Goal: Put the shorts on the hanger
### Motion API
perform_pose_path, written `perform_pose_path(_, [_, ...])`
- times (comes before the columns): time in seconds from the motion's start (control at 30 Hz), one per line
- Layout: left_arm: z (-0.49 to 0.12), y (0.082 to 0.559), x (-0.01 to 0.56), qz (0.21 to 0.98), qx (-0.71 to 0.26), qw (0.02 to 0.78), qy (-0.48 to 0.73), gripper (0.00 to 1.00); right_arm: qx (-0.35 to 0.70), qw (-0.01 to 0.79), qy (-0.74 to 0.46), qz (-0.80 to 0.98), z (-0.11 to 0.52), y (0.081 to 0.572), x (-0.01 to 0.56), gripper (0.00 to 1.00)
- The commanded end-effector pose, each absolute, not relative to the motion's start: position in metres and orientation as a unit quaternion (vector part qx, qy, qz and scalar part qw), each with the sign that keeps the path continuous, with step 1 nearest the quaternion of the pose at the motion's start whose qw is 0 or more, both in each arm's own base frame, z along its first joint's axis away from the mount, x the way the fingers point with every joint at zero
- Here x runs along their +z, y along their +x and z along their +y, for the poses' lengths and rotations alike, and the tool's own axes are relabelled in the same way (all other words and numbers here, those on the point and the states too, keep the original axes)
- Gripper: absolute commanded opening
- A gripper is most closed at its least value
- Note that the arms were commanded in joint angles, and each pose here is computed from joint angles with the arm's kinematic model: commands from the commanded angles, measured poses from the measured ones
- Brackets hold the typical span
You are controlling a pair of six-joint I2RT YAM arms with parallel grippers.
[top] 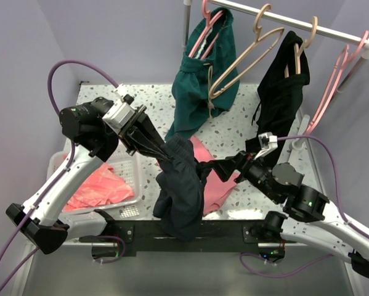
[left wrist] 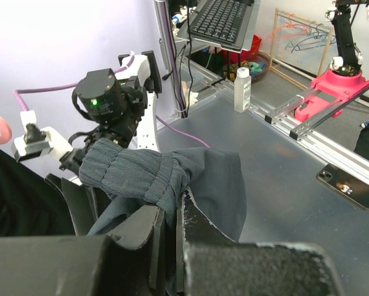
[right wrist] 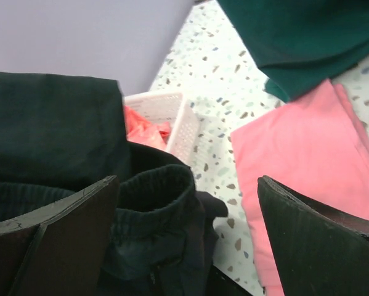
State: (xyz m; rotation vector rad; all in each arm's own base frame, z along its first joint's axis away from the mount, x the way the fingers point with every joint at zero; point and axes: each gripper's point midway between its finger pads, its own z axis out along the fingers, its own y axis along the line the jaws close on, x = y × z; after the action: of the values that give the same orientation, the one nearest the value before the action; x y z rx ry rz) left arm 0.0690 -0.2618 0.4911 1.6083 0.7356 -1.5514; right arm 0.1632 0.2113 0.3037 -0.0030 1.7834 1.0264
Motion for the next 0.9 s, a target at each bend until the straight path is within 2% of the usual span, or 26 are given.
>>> perform_pose_path(0.0, [-0.257, 0.059, 0.491, 0.260, -0.593, 0.387, 0.657, 0.00, 0.388, 0.504, 0.039, 0.771, 0.205, 0.174, 0.294, 0.97])
perform_pose_path(0.1, [-0.259, 0.060, 0.489, 0.260, -0.594, 0.384, 0.657, 0.00, 0.393, 0.484, 0.027, 0.782, 0.216, 0.173, 0.297, 0.95])
perform_pose_path(0.17, [-0.259, 0.061, 0.489, 0.261, -0.594, 0.383, 0.657, 0.00, 0.395, 0.475, 0.028, 0.786, 0.218, 0.175, 0.307, 0.91])
perform_pose_path(0.3, [-0.261, 0.064, 0.487, 0.265, -0.597, 0.381, 0.655, 0.00, 0.411, 0.416, 0.011, 0.811, 0.223, 0.169, 0.301, 0.75])
perform_pose_path(0.53, [-0.266, 0.071, 0.483, 0.271, -0.599, 0.373, 0.655, 0.00, 0.434, 0.315, -0.017, 0.844, 0.230, 0.137, 0.278, 0.70])
perform_pose_path(0.67, [-0.267, 0.072, 0.480, 0.274, -0.602, 0.370, 0.653, 0.00, 0.440, 0.281, -0.026, 0.853, 0.234, 0.127, 0.268, 0.70])
perform_pose_path(0.87, [-0.268, 0.073, 0.479, 0.275, -0.603, 0.371, 0.651, 0.00, 0.467, 0.245, -0.017, 0.850, 0.250, 0.125, 0.255, 0.65])
